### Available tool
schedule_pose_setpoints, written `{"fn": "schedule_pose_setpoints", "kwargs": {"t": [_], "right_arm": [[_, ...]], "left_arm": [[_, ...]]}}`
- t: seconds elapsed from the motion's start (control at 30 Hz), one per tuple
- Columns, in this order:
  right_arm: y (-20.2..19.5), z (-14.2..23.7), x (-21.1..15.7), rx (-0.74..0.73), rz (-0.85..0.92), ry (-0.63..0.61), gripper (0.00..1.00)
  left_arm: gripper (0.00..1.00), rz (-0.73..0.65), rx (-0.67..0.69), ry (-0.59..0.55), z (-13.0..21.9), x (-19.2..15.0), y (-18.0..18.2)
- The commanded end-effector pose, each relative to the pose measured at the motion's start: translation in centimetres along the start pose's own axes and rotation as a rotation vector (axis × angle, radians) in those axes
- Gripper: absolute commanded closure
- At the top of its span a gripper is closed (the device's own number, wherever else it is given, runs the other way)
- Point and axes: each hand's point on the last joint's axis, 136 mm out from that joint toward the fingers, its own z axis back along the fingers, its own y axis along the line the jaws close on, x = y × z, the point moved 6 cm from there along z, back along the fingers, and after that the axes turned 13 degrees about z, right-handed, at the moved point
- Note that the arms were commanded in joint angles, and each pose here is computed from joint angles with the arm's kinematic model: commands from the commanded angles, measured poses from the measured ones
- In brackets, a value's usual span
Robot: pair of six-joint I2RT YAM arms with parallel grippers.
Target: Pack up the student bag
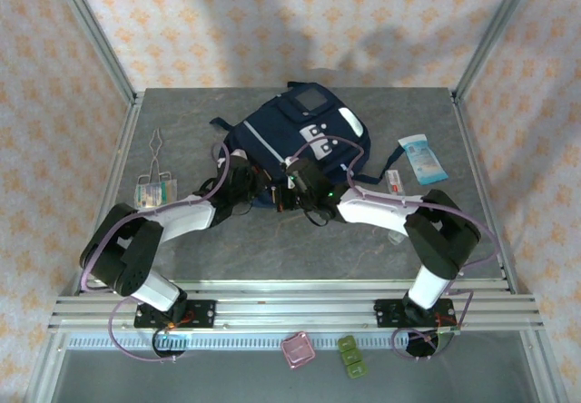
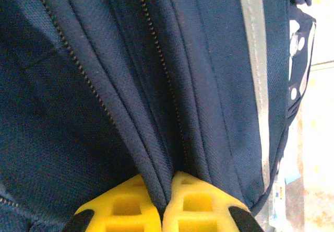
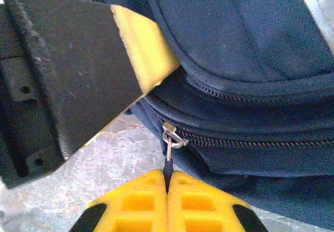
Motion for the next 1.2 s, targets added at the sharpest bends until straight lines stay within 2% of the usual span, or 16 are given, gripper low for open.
{"fn": "schedule_pose_setpoints", "kwargs": {"t": [0.0,0.27,0.57,0.67,0.87,1.17], "right_arm": [[1.5,0.5,1.1,0.054,0.053,-0.028,1.00],[-3.6,2.1,-0.7,-0.068,0.016,0.003,1.00],[-13.3,4.7,-0.7,-0.344,-0.103,-0.012,1.00],[-15.4,5.0,-0.2,-0.428,-0.140,-0.025,1.00],[-15.3,5.4,0.0,-0.428,-0.150,-0.040,1.00],[-13.0,8.3,-2.9,-0.344,-0.175,-0.073,1.00]], "left_arm": [[1.00,-0.029,-0.061,-0.034,-0.2,0.9,-2.0],[1.00,-0.024,-0.057,-0.065,1.5,2.6,-0.9],[1.00,-0.025,-0.031,-0.099,2.8,4.2,0.3],[1.00,-0.033,-0.028,-0.107,3.0,4.4,0.2],[1.00,-0.051,-0.011,-0.117,2.8,5.1,-0.1],[1.00,-0.124,-0.003,-0.130,1.7,6.8,-1.7]]}}
